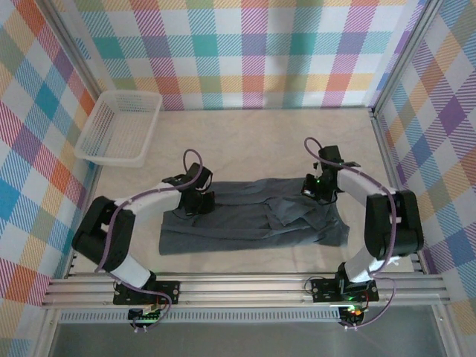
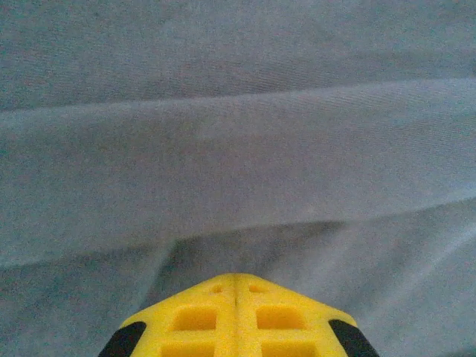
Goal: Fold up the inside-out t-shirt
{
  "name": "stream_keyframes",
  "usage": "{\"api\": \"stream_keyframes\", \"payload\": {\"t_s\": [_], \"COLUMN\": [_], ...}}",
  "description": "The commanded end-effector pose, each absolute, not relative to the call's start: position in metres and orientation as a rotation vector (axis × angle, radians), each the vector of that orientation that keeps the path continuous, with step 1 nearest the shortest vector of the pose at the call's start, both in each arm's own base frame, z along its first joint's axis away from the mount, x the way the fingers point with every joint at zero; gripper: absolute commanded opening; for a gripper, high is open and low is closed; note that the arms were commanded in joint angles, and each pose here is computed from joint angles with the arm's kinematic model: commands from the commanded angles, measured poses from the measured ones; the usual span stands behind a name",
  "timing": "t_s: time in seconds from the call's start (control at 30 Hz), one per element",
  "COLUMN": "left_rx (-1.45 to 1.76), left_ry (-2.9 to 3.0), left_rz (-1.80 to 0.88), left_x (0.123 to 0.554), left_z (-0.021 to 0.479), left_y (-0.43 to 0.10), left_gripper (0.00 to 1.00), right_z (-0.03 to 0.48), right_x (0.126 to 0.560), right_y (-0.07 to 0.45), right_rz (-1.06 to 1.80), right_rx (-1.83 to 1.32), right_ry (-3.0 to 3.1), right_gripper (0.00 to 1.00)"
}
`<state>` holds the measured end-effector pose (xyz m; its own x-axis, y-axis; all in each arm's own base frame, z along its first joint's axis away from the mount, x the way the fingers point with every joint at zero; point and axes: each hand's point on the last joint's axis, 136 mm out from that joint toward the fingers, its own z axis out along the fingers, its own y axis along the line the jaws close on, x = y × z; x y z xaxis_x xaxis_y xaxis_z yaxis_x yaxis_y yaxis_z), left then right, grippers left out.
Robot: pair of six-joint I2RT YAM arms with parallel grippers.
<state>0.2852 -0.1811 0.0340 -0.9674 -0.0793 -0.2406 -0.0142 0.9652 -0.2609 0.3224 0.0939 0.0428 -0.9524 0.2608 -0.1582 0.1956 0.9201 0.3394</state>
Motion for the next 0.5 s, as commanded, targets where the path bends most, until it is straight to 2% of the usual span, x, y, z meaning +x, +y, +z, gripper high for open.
{"api": "stream_keyframes", "payload": {"t_s": [0.0, 0.27, 0.47], "left_rx": [-0.018, -0.033, -0.029], "left_ry": [2.882, 2.961, 2.875], "left_rz": [-0.326, -0.16, -0.265], "left_x": [0.295, 0.353, 0.455], "left_z": [0.029, -0.006, 0.0], "left_y": [-0.186, -0.187, -0.206], "left_gripper": [0.0, 0.0, 0.0], "right_z": [0.044, 0.009, 0.012], "right_x": [0.341, 0.345, 0.347], "right_y": [0.087, 0.093, 0.091], "right_rz": [0.397, 0.428, 0.509], "right_rx": [0.237, 0.262, 0.374], "right_ry": [2.881, 3.014, 3.028], "right_gripper": [0.0, 0.0, 0.0]}}
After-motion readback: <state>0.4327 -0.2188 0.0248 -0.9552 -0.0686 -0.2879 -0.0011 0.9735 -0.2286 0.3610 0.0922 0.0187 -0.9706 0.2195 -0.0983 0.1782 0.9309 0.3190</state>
